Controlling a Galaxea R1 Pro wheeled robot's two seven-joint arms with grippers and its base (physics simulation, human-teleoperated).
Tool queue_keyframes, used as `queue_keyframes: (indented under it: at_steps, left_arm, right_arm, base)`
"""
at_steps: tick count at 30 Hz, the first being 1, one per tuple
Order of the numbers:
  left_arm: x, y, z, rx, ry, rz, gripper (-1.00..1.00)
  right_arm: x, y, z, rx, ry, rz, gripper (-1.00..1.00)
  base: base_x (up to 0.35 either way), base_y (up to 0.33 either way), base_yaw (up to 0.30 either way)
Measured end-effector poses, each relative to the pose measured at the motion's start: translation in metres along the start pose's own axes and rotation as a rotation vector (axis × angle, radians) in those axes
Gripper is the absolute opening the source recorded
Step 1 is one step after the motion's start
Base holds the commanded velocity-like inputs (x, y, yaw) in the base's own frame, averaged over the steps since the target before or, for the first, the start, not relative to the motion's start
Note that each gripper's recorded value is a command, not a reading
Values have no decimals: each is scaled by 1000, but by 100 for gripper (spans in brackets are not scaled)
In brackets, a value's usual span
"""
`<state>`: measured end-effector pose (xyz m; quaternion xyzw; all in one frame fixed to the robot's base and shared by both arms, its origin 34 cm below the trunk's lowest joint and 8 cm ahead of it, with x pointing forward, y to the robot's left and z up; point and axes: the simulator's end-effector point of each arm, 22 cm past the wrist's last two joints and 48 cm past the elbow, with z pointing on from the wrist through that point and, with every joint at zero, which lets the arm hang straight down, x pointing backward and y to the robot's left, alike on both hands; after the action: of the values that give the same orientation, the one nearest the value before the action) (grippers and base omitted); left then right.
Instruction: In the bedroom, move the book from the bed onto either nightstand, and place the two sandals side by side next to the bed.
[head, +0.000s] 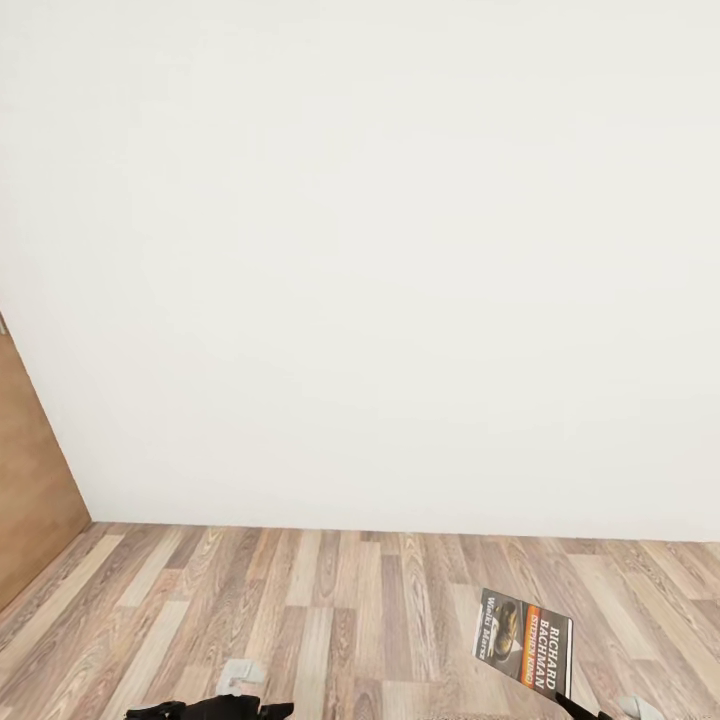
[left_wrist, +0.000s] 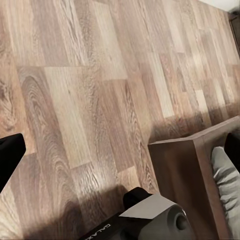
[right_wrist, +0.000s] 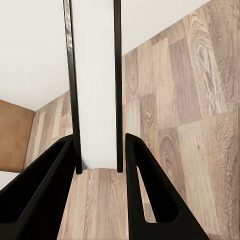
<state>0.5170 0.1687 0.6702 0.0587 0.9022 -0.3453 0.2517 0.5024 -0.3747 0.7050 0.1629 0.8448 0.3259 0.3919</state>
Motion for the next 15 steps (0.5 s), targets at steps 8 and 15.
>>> queue_keyframes:
  at_steps: [8,15]
  left_arm:
    - [0,0,0,0,0,0,100]
    - [0,0,0,0,0,0,100]
  right_arm:
    - [0,0,0,1,-1,0,-100]
    - [0,-1,0,5,-1,0,-100]
  base:
    - [0,0,-93]
    - [0,0,-4]
